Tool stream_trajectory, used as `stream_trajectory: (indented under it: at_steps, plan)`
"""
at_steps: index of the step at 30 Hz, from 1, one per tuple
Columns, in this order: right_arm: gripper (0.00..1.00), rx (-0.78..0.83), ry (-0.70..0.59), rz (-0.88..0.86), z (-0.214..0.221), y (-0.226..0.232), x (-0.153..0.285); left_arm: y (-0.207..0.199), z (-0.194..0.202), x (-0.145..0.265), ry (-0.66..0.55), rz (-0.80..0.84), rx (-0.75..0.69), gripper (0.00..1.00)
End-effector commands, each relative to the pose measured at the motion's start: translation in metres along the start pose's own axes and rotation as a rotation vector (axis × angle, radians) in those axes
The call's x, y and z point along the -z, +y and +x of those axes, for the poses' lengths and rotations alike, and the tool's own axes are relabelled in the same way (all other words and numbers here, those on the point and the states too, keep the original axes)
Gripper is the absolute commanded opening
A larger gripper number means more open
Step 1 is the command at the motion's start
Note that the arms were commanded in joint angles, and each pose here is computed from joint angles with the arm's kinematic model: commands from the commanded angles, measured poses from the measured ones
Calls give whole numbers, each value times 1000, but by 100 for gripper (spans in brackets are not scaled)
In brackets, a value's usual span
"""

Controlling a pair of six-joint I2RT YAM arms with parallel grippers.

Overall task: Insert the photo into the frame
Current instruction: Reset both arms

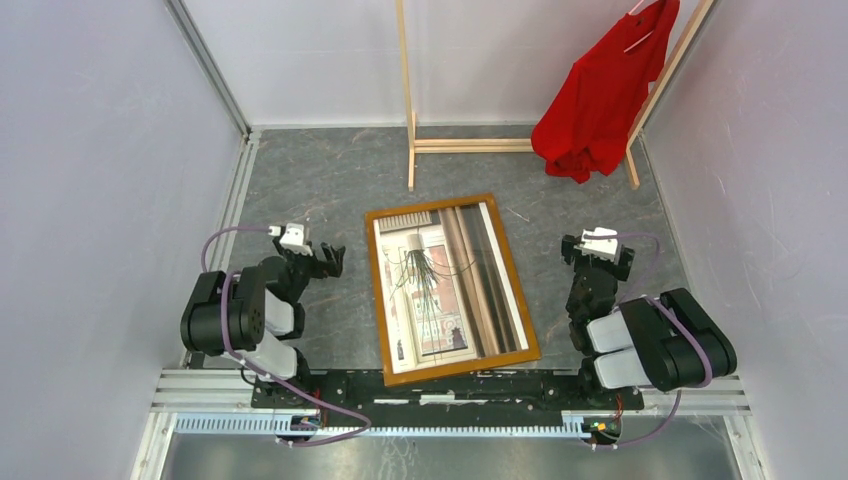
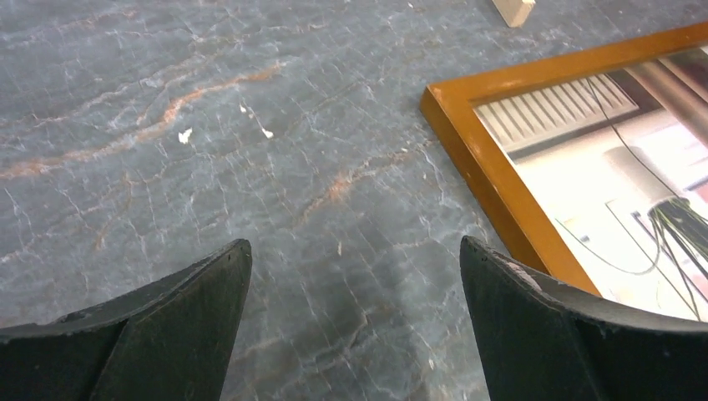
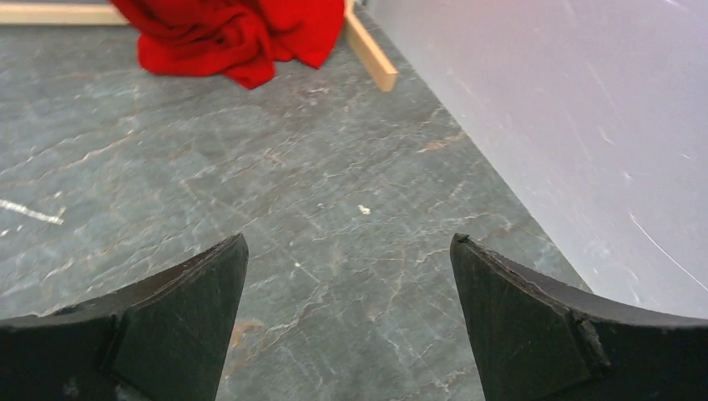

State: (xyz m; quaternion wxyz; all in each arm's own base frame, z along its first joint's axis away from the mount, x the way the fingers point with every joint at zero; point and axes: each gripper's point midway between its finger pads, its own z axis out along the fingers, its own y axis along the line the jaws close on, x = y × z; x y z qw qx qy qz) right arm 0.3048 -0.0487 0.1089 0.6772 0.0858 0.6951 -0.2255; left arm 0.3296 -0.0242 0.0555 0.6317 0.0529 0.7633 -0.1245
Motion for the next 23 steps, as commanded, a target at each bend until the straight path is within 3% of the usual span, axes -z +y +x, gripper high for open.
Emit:
stream_trajectory:
  at_steps: [1,23]
  plan:
    - [98,68,31,-119,24,2,20,9,-43,-29,-91,-51,-113,100]
    - [98,58,25,-119,23,1,19,8,-46,-31,-105,-59,-105,100]
